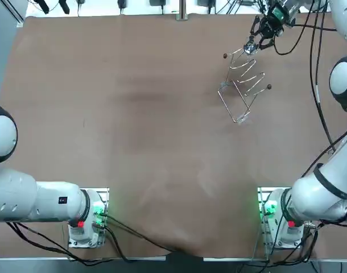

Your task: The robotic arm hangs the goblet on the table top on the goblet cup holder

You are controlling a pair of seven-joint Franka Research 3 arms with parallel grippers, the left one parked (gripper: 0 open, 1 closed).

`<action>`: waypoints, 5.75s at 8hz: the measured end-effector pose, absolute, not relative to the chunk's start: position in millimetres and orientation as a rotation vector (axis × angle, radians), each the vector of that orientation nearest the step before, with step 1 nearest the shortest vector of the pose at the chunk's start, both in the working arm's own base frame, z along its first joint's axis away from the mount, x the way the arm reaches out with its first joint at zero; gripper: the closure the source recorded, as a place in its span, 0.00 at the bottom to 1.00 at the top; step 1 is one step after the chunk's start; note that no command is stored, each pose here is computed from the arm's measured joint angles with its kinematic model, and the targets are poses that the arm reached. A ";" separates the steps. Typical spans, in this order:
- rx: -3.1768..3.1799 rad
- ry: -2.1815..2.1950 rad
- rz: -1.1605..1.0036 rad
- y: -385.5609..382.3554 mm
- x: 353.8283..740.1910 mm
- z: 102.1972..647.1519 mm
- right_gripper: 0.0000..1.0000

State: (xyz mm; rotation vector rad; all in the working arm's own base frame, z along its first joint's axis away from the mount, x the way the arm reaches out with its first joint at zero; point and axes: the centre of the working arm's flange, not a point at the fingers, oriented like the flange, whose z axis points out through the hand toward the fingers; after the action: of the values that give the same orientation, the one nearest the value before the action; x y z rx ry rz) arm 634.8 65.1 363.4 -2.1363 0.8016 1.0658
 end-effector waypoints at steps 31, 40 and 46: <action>-2.179 0.745 0.847 42.1 662.0 376.9 0.90; -2.093 0.826 0.957 52.6 658.5 349.0 0.90; -2.032 0.843 1.018 50.6 654.9 348.6 0.90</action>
State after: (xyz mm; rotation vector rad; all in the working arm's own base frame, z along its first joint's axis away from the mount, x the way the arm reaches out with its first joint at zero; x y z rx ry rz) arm 654.9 50.6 348.6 -2.0315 0.8425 1.0176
